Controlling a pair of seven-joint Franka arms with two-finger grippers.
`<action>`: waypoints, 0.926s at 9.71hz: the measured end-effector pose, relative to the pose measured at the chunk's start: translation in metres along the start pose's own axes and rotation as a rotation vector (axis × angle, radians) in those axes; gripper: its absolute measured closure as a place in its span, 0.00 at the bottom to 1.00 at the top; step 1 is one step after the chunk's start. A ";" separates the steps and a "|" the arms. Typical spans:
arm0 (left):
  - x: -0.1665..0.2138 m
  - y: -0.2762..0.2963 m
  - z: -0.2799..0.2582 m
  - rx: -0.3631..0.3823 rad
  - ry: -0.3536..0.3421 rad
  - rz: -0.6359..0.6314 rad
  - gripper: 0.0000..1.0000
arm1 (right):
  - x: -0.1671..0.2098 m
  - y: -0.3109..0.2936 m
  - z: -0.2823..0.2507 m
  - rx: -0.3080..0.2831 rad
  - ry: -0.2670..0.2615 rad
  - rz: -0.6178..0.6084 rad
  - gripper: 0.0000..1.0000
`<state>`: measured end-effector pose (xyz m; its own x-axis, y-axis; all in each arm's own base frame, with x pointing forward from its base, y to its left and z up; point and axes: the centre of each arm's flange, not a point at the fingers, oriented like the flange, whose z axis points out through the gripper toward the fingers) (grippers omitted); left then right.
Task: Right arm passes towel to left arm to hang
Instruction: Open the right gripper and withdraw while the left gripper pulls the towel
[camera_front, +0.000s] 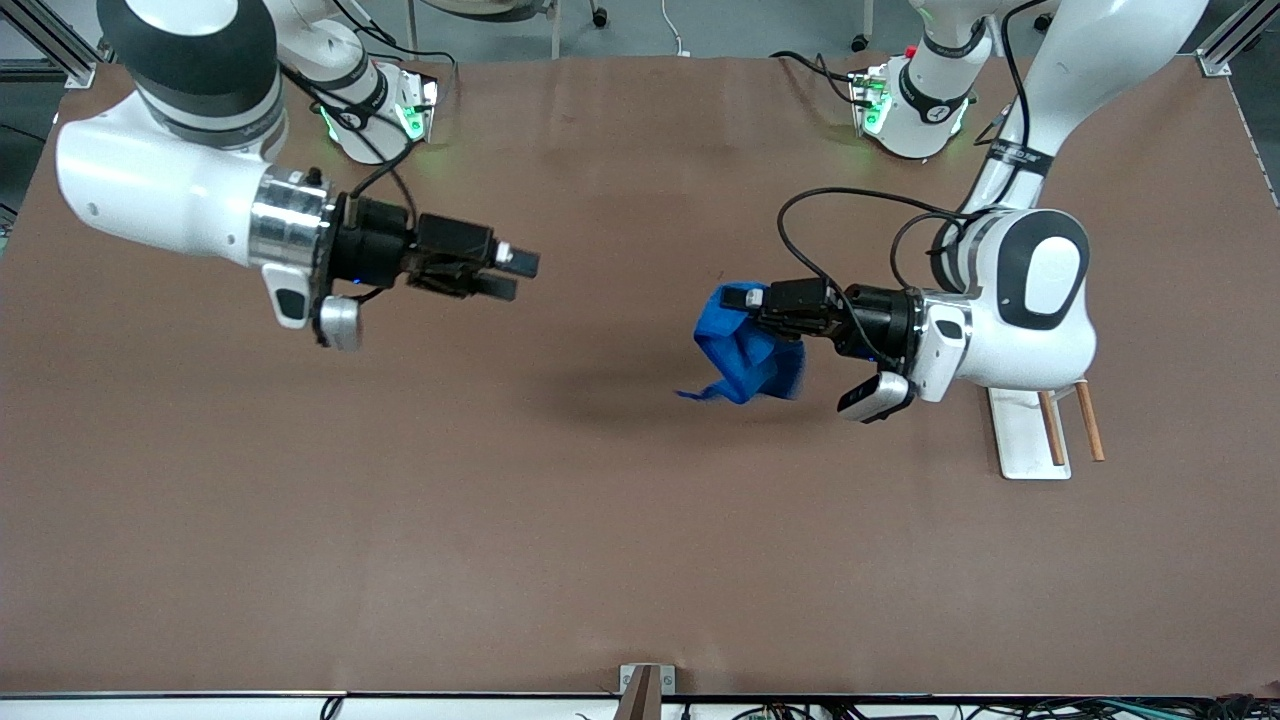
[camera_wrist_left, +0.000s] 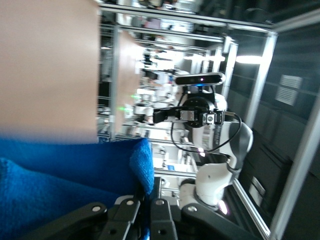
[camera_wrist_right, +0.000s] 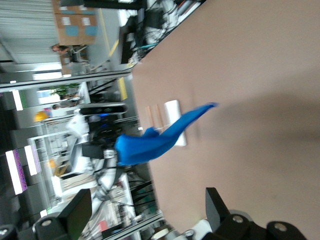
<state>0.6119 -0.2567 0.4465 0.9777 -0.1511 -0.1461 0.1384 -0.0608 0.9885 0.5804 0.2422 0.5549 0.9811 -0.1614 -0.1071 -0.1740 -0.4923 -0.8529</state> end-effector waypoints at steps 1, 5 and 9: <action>0.003 0.013 -0.013 0.092 0.011 -0.063 0.96 | 0.012 0.019 -0.015 -0.088 0.028 -0.014 0.00; 0.003 0.041 -0.065 0.517 0.117 -0.299 0.96 | 0.054 0.106 -0.105 -0.571 0.115 -0.088 0.00; 0.002 0.054 -0.096 0.888 0.299 -0.401 0.96 | 0.069 0.155 -0.179 -0.870 0.154 -0.094 0.00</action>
<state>0.6367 -0.1654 0.5036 0.9014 0.2870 -0.3242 0.4160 -0.7814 0.4650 0.6059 0.0012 0.5065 0.9831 -0.1702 0.0671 -0.1580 -0.9748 -0.1572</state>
